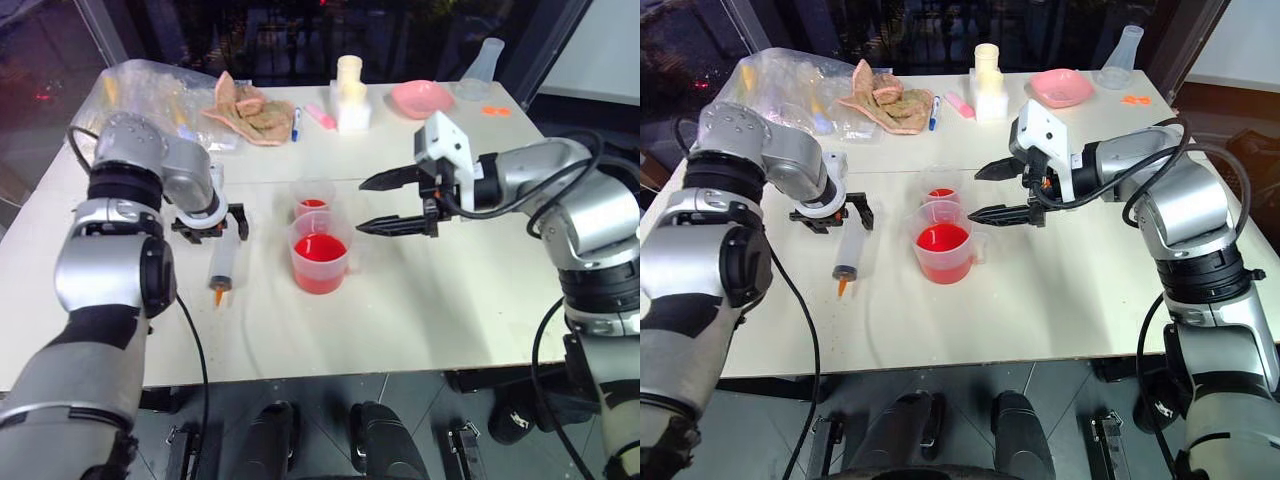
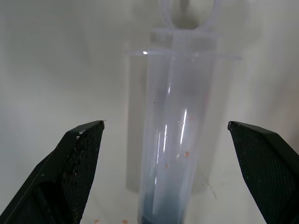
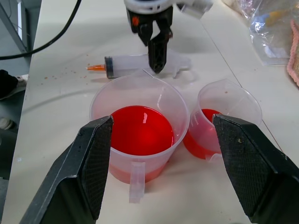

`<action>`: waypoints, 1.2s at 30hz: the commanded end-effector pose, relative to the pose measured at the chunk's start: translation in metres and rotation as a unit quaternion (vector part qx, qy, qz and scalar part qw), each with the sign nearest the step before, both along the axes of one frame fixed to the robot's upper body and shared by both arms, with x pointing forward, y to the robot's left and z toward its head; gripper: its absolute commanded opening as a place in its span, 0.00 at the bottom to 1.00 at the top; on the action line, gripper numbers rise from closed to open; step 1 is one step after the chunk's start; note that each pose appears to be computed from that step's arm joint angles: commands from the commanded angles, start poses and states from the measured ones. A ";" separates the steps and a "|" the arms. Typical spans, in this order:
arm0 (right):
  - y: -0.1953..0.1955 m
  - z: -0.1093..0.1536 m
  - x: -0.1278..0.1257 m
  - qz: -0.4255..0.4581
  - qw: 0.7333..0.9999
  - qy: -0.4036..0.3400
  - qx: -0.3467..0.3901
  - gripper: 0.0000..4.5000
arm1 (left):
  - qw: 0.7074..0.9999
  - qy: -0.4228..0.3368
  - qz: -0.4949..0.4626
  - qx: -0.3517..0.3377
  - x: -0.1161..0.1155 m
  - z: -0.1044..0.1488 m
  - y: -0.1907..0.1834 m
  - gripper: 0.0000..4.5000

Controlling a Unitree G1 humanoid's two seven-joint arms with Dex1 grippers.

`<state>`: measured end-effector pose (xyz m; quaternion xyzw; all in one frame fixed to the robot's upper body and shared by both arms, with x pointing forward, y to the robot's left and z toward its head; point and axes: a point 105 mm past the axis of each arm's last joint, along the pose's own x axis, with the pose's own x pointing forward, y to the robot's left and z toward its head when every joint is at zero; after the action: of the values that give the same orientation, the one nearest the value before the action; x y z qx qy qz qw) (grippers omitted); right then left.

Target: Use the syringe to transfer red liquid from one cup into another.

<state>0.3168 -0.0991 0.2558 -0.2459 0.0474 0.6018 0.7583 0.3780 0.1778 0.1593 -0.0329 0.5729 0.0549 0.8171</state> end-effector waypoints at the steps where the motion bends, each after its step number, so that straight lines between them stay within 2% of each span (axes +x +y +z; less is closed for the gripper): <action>1: -0.003 0.013 -0.007 -0.001 1.000 -0.023 0.007 0.78 | 1.000 -0.020 0.013 0.001 0.005 0.000 0.004 0.99; 10: -0.006 0.013 -0.010 -0.012 1.000 -0.020 0.004 0.78 | 0.997 -0.049 0.056 0.000 0.018 -0.019 0.009 0.99; 19: -0.009 0.016 -0.010 -0.024 0.999 -0.023 0.000 0.78 | 0.997 -0.039 0.057 -0.030 0.019 -0.030 -0.003 0.40; 20: -0.010 0.016 -0.010 -0.025 0.999 -0.023 0.000 0.78 | 0.997 -0.039 0.059 -0.030 0.019 -0.031 -0.002 0.36; 23: -0.010 0.017 -0.009 -0.026 0.999 -0.024 0.000 0.78 | 0.996 -0.053 0.069 -0.032 0.022 -0.028 0.001 0.34; 27: -0.010 0.018 -0.007 -0.029 0.999 -0.026 0.000 0.78 | 0.988 -0.143 0.062 -0.021 0.034 0.002 0.003 0.34; 29: -0.011 0.020 -0.006 -0.032 0.999 -0.028 0.001 0.78 | 0.972 -0.229 0.052 -0.008 0.039 0.028 0.006 0.34; 31: -0.014 0.024 -0.004 -0.041 0.999 -0.033 0.006 0.78 | 0.921 -0.388 0.027 -0.017 0.040 0.079 0.004 0.34; 33: -0.019 0.029 0.000 -0.055 0.998 -0.038 0.015 0.78 | 0.864 -0.499 0.011 -0.065 0.033 0.119 -0.001 0.34; 36: -0.025 0.034 0.006 -0.076 0.996 -0.046 0.029 0.78 | 0.840 -0.538 -0.040 -0.054 0.023 0.146 -0.006 0.34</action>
<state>0.3232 -0.1187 0.2688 -0.2366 0.0518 0.5490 0.8000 0.4088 0.1776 0.2783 -0.0921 0.0937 -0.0081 0.9913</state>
